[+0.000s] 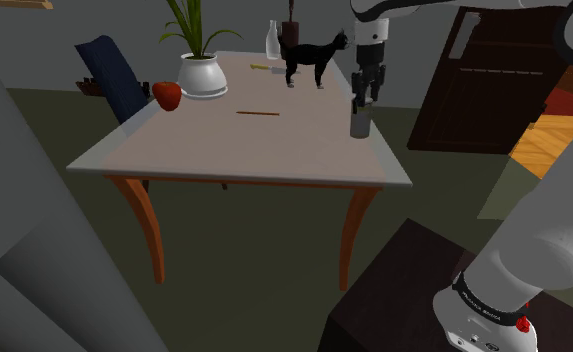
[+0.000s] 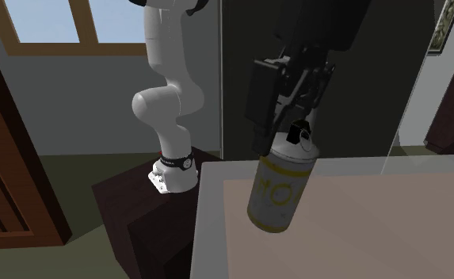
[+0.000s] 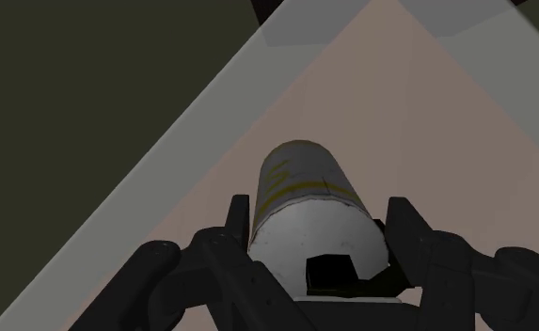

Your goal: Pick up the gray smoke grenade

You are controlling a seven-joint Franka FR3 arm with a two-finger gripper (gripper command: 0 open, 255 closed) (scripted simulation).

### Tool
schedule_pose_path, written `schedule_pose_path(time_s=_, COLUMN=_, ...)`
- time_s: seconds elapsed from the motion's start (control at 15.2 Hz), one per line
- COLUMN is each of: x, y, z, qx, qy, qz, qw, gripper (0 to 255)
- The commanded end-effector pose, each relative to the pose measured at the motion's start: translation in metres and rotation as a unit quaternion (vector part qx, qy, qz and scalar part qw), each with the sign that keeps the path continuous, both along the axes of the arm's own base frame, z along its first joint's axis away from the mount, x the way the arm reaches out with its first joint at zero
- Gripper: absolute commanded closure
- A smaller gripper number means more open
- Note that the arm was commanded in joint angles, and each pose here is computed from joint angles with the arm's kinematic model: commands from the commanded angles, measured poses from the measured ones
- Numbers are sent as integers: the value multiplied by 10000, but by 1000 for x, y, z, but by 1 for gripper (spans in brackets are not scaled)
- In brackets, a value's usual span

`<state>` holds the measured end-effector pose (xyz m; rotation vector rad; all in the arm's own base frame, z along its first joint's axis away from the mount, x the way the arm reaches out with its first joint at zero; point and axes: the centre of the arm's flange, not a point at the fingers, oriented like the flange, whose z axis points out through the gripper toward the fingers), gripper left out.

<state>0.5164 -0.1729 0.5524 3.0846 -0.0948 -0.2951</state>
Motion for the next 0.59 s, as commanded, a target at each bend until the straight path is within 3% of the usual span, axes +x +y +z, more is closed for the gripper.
schedule_pose_path(time_s=0.0, x=1, y=0, z=11, qx=0, qy=-1, qz=0, qw=10000, gripper=255)
schedule_pose_path(time_s=0.53, x=1, y=0, z=43, qx=0, qy=-1, qz=0, qw=10000, gripper=255)
